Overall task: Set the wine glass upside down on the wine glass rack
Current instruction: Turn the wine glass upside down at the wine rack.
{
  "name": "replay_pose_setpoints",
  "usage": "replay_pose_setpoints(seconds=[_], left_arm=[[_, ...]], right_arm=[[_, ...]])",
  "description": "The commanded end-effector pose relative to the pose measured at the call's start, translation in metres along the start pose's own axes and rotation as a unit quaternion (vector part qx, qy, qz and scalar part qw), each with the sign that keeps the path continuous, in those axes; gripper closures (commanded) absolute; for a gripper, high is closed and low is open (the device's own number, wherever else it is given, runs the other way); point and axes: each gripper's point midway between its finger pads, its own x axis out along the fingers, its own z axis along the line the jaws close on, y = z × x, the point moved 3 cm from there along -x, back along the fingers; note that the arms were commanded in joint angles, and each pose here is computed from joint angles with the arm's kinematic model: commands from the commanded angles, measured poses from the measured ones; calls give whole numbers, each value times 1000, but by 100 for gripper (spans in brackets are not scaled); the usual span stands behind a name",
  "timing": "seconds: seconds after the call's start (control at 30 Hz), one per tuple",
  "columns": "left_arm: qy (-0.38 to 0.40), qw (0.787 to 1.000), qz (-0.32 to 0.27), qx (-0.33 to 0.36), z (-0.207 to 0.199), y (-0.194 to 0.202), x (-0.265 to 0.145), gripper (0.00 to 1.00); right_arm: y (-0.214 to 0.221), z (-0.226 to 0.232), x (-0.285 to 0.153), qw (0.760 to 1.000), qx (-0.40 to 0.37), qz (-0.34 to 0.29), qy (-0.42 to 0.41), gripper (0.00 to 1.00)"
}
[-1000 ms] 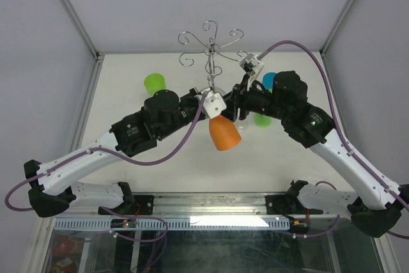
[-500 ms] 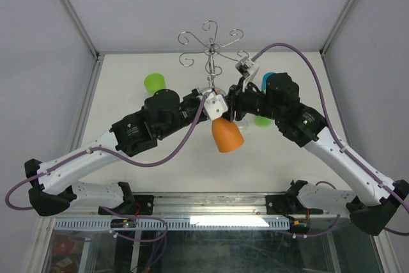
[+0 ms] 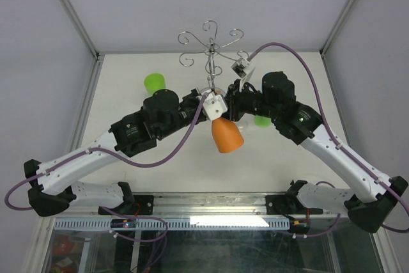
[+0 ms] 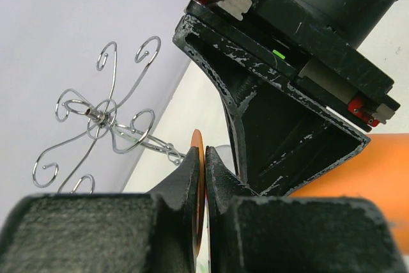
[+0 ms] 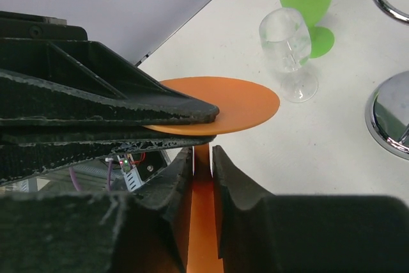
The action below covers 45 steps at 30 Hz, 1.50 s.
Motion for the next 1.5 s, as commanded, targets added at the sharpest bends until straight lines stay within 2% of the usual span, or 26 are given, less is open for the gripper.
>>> replay_pose_setpoints(seconds=[0.0, 0.1, 0.17, 0.23, 0.3, 0.4, 0.6, 0.73, 0.83, 1.0, 1.17, 1.37, 1.47], left_arm=[[-17, 999, -47, -2, 13, -28, -12, 100], [-23, 999, -43, -3, 15, -26, -11, 100], [-32, 999, -39, -9, 17, -25, -10, 97], [-48, 998, -31, -16, 20, -23, -9, 88], [-65, 997, -24, -26, 25, -21, -9, 72], [-89, 995, -22, -43, 31, -21, -10, 56], [-133, 988, -20, -79, 47, -19, -14, 40], [-147, 981, -26, -121, 66, -11, -16, 33], [-154, 975, -33, -156, 82, -1, -21, 30], [-180, 962, -31, -202, 102, 16, -31, 10], [-216, 948, -27, -234, 116, 35, -45, 5], [-245, 934, -25, -259, 125, 54, -56, 4], [-244, 934, -25, -259, 123, 60, -57, 4]], right_arm=[[-14, 11, -5, 999, -10, -31, -25, 87], [-14, 12, -6, 999, -13, -36, -28, 100], [-16, 13, -7, 998, -17, -46, -31, 100], [-19, 13, -9, 997, -21, -62, -28, 100], [-23, 9, -12, 996, -26, -78, -12, 100], [-30, 0, -19, 993, -37, -109, 26, 100], [-32, -15, -31, 984, -61, -145, 78, 100], [-31, -19, -35, 979, -82, -163, 86, 100], [-32, -19, -38, 972, -96, -198, 79, 100], [-31, -19, -41, 956, -120, -262, 63, 100], [-28, -23, -37, 940, -136, -308, 48, 100], [-25, -26, -32, 919, -151, -363, 29, 100], [-36, -39, -35, 899, -175, -396, 66, 100]])
